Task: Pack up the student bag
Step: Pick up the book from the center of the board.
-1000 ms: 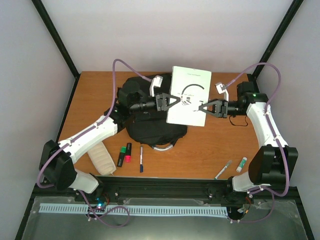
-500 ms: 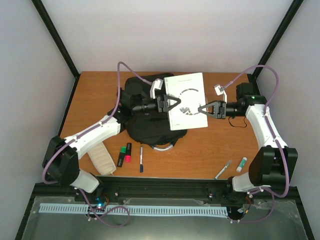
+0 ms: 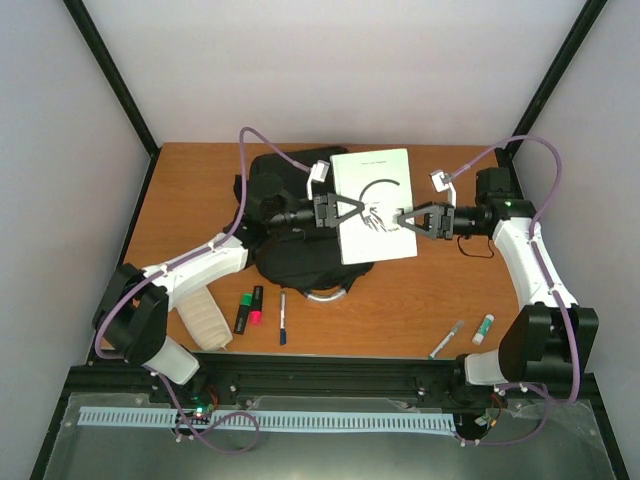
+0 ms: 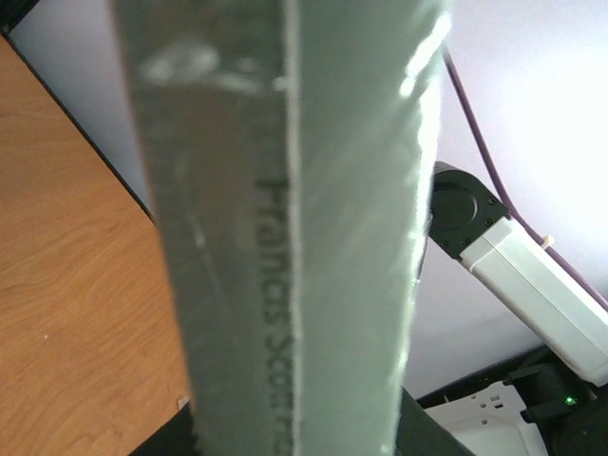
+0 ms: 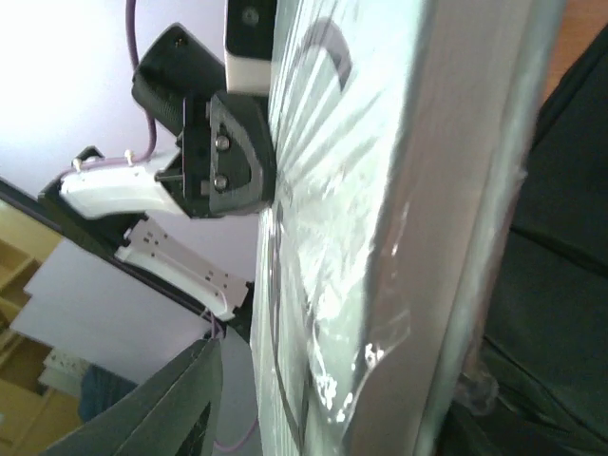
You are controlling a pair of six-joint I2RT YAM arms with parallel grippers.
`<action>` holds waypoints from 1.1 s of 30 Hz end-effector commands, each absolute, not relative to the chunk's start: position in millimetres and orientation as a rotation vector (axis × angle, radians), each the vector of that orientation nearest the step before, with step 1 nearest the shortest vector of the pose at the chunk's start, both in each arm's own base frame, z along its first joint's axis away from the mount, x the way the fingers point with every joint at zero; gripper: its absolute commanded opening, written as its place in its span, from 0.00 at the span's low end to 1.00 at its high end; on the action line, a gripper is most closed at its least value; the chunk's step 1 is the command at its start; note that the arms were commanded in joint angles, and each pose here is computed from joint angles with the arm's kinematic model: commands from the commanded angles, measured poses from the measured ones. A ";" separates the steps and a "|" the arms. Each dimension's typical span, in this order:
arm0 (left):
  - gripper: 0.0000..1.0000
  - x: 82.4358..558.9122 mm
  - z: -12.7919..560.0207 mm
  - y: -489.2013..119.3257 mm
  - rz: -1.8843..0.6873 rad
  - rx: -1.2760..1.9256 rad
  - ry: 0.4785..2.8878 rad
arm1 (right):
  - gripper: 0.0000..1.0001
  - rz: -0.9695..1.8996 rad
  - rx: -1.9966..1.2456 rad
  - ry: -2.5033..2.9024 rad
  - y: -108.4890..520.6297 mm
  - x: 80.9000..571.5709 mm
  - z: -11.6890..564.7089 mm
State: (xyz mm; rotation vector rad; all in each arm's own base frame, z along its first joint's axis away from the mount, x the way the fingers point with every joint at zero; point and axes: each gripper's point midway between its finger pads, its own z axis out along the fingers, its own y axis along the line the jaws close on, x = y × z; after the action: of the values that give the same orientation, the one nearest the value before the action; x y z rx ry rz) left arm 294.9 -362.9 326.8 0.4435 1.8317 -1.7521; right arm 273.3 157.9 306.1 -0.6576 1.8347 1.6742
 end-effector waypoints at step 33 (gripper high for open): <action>0.66 322.4 259.3 -324.8 -1.169 0.398 2.173 | 0.03 1.594 -0.561 1.814 123.5 295.2 310.1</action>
State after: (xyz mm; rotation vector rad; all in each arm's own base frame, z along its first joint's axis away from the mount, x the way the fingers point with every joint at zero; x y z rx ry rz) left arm 322.0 -351.6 275.4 0.3025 2.0286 -1.4937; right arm 286.7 147.1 283.8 -0.5110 1.9490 1.6942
